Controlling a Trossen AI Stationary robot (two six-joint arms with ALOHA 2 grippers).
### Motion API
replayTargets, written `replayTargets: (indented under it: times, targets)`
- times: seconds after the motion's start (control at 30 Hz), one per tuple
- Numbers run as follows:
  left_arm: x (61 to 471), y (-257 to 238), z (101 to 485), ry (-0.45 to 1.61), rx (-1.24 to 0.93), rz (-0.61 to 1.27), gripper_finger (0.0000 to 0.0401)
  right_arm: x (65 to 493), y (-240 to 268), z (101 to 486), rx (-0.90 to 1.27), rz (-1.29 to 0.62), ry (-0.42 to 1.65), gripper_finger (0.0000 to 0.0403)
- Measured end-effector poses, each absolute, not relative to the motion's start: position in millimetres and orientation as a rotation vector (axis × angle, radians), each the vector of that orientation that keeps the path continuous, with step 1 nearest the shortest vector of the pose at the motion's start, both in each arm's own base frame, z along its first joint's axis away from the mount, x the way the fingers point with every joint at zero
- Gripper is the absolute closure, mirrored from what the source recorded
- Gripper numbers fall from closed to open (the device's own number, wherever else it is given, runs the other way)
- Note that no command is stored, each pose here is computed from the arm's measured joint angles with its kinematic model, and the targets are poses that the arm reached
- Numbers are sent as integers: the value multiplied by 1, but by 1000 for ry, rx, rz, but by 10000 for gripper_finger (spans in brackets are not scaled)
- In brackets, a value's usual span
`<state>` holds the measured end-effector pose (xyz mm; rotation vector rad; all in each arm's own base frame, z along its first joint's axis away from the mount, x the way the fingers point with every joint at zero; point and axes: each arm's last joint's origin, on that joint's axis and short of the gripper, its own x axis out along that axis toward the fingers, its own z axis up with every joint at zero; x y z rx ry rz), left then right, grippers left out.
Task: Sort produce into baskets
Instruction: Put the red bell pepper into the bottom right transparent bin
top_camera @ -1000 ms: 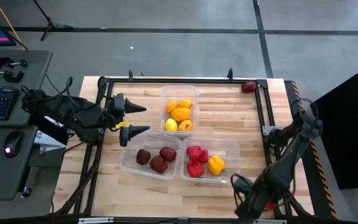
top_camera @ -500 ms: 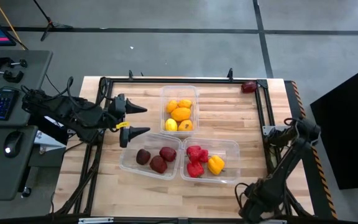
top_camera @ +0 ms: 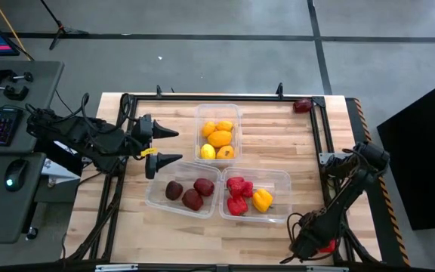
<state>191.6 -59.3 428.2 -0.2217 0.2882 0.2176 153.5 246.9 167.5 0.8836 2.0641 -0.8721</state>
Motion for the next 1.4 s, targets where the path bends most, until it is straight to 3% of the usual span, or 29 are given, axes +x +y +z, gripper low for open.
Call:
replayTargets:
  times: [0.3,0.63,0.87,0.97,1.13,1.4]
  targets:
    - [192,-59,428,286,-231,219,45,164,242,161,887,-848,1794,29]
    - [192,-60,428,284,-246,218,45,167,242,160,857,-784,1756,33]
    - [180,-66,439,228,-191,118,45,172,265,182,843,-509,1799,117]
    - [168,-62,446,182,-200,123,45,177,280,207,853,-321,1765,124]
    - [152,-52,453,125,-213,201,45,205,294,267,939,-19,1445,124]
    - [148,-47,455,102,-172,317,45,280,240,328,806,-101,847,110]
